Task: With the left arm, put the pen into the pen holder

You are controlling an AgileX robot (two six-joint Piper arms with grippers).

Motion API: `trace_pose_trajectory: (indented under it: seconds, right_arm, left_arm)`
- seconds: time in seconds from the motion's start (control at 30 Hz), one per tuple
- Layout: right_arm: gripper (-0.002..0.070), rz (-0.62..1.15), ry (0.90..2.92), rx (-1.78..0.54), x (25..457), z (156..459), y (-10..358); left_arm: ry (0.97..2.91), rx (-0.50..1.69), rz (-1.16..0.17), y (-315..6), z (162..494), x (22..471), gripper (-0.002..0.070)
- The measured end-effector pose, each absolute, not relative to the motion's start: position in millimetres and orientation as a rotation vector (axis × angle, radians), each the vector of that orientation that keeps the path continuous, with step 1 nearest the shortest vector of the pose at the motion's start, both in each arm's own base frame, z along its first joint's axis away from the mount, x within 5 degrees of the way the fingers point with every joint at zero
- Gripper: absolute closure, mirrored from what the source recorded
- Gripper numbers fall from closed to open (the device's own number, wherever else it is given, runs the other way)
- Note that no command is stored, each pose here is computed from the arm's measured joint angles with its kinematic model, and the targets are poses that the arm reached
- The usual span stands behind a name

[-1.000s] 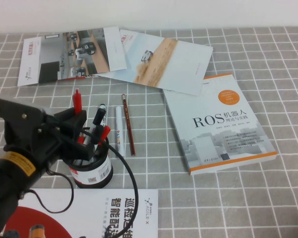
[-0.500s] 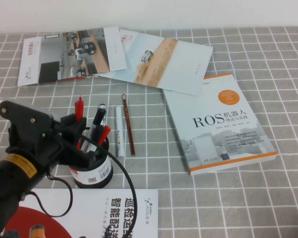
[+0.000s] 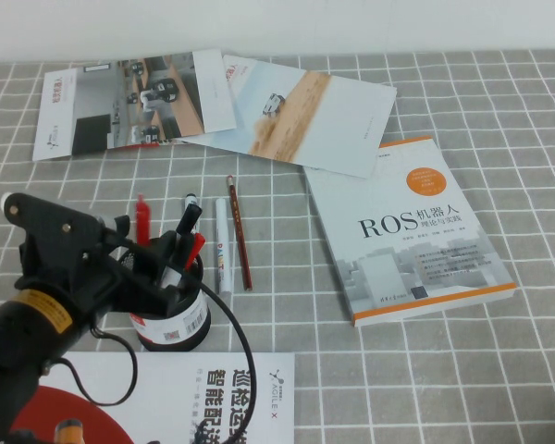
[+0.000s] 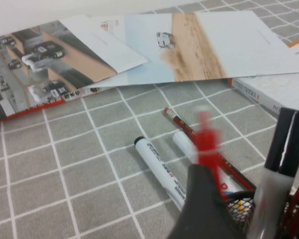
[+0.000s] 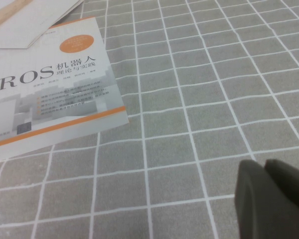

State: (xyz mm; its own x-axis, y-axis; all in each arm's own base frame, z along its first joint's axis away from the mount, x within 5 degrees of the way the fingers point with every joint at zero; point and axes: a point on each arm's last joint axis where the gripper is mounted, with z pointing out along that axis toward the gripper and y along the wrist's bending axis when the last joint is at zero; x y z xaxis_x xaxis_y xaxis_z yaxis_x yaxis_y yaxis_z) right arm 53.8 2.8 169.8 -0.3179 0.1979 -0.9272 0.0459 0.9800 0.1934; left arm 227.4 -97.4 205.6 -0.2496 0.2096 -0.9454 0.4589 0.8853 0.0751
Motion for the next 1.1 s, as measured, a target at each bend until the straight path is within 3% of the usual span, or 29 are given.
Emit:
trace_pose_trajectory:
  seconds: [0.13, 0.23, 0.33, 0.4, 0.5, 0.83, 1.1]
  right_arm:
    - [0.0692, 0.153, 1.892, 0.176, 54, 170, 3]
    - [0.0691, 0.153, 1.892, 0.176, 54, 170, 3]
    - [0.0691, 0.153, 1.892, 0.176, 54, 170, 3]
    - [0.0691, 0.153, 1.892, 0.176, 54, 170, 3]
    - [0.0691, 0.153, 1.892, 0.176, 54, 170, 3]
    - [0.0691, 0.153, 1.892, 0.176, 54, 170, 3]
    - [0.0691, 0.153, 1.892, 0.176, 54, 170, 3]
  left_arm:
    - [1.834, 0.483, -0.254, -94, 215, 222, 0.0256]
    - [1.787, 0.466, -0.253, -89, 234, 211, 0.0288]
    - [1.725, 0.426, -0.268, -82, 258, 195, 0.0412]
    - [1.701, 0.397, -0.279, -77, 271, 183, 0.0538]
    - [1.69, 0.356, -0.288, -66, 287, 161, 0.0638]
    - [1.782, 0.254, -0.291, -36, 297, 98, 0.0675]
    - [1.935, 0.234, -0.257, -30, 281, 89, 0.0675]
